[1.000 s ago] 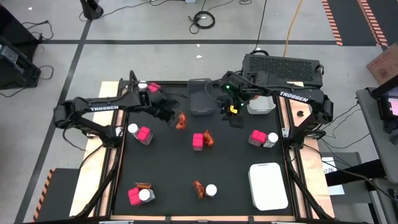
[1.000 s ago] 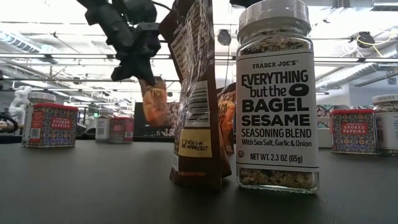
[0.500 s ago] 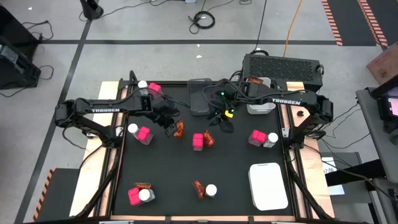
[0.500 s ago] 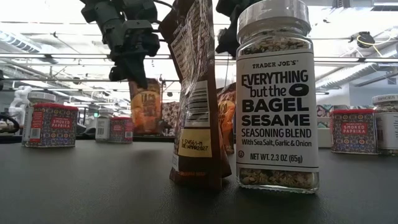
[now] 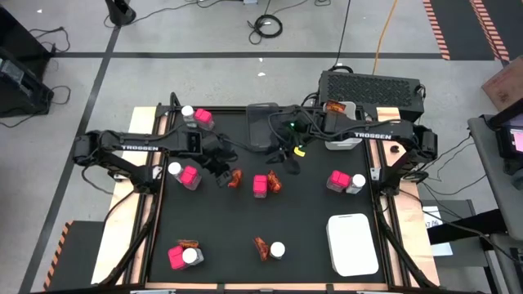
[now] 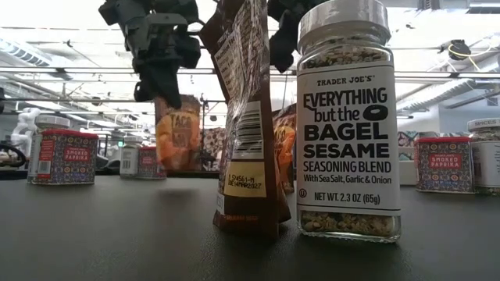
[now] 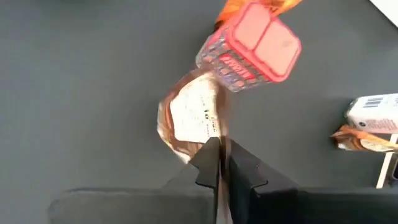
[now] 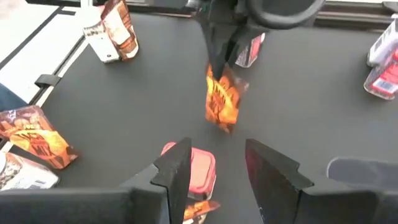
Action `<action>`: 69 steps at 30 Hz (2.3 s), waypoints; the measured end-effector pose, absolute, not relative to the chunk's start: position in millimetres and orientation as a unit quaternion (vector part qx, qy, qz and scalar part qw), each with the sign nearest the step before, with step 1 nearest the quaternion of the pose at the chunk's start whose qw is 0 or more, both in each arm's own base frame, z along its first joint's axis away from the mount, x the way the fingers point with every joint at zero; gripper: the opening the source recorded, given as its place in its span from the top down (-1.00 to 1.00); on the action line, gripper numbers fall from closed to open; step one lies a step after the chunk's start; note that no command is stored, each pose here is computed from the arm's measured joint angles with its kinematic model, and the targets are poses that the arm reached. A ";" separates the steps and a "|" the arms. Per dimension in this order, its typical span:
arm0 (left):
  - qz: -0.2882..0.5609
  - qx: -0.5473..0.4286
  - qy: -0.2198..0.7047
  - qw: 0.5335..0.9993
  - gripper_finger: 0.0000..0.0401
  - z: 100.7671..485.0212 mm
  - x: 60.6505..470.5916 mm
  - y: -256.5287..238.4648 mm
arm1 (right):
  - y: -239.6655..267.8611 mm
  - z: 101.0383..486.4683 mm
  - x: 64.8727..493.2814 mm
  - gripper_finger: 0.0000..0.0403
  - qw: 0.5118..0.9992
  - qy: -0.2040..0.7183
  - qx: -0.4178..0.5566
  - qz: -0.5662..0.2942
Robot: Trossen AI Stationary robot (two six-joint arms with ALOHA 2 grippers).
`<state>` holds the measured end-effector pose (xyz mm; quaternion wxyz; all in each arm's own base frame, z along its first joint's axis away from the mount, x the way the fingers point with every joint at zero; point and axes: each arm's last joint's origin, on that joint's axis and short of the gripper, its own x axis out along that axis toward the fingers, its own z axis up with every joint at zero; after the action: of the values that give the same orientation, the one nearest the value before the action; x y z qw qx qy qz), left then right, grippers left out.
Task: Sort spices by type
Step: Put the orange seasoning pack into the top white bin
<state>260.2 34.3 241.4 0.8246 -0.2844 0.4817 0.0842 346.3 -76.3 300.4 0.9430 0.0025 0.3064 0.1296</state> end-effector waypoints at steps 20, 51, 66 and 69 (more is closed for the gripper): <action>0.099 -0.257 0.468 0.840 0.41 278.8 227.5 42.3 | -36.8 263.8 396.1 0.28 0.950 0.266 -0.037 0.158; 0.197 -0.228 0.358 0.884 0.40 298.0 147.9 52.1 | -35.7 201.1 457.2 0.51 0.915 0.392 -0.046 0.087; 0.181 -0.184 0.307 0.916 0.41 307.9 152.6 54.0 | -30.1 204.7 459.7 0.90 0.920 0.364 -0.016 0.145; 0.181 -0.182 0.307 0.916 0.41 307.8 152.6 54.0 | -31.1 213.2 463.5 0.97 0.926 0.352 0.003 0.134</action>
<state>152.6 54.0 307.8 0.9164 -0.1821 0.3073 0.1809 463.5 -31.1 213.2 0.9264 0.0032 0.3517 0.1341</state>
